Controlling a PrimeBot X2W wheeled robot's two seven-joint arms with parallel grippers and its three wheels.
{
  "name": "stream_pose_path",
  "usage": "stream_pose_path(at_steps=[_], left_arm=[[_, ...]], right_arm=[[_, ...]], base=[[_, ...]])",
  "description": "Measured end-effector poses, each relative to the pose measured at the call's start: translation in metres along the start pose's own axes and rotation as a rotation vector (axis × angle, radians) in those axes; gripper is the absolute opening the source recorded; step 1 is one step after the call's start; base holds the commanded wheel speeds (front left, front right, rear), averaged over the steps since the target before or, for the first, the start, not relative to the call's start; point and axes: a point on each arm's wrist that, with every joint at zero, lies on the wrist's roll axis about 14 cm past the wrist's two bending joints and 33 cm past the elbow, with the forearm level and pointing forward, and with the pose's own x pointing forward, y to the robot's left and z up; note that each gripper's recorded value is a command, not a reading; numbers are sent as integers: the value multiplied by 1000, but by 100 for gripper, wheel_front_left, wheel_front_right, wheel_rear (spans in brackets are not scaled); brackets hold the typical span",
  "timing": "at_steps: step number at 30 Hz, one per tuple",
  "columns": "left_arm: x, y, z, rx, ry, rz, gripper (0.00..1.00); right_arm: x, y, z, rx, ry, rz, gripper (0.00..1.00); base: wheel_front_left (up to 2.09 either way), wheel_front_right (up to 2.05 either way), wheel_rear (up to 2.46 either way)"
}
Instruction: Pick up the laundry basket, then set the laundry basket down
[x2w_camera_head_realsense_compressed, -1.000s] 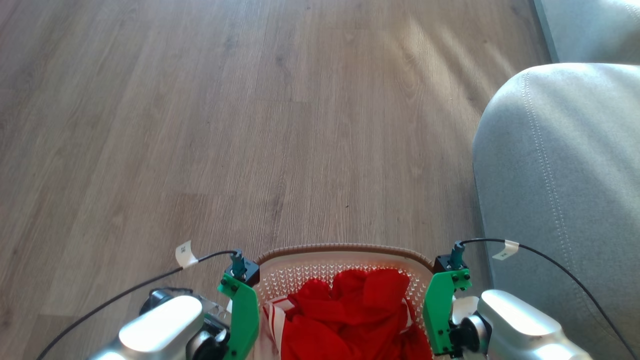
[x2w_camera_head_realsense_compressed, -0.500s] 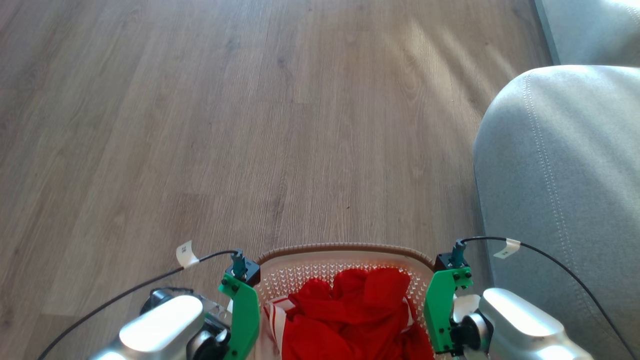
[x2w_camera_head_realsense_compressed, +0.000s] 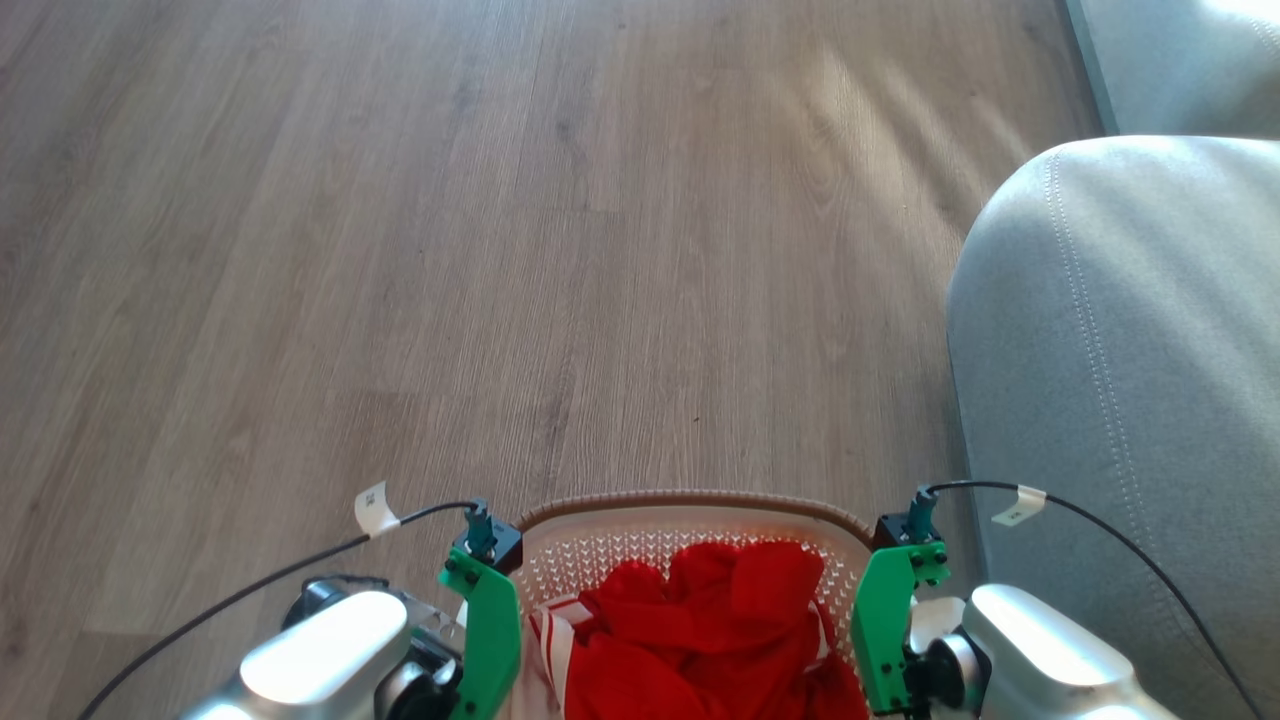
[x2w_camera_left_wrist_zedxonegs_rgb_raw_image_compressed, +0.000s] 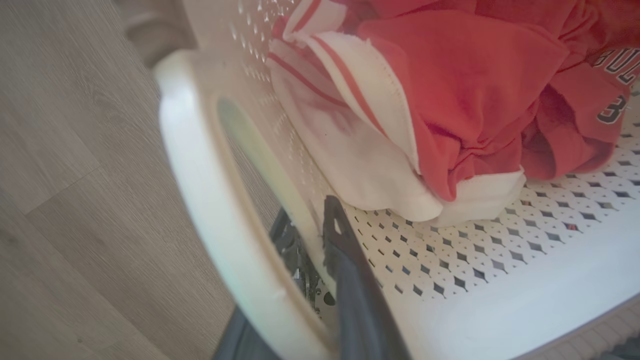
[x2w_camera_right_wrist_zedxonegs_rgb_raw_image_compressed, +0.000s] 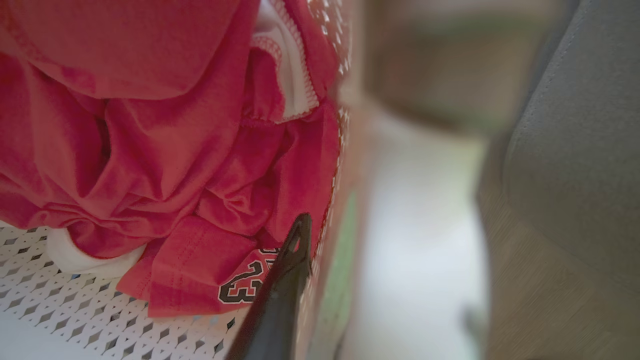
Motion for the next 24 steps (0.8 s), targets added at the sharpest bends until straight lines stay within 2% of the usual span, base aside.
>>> stream_pose_path(at_steps=[24], left_arm=[[-2, -2, 2, 8, -3, 2, 0]], right_arm=[[-4, -1, -5, 5, 0, -11, 0]], base=[[0, 0, 0]])
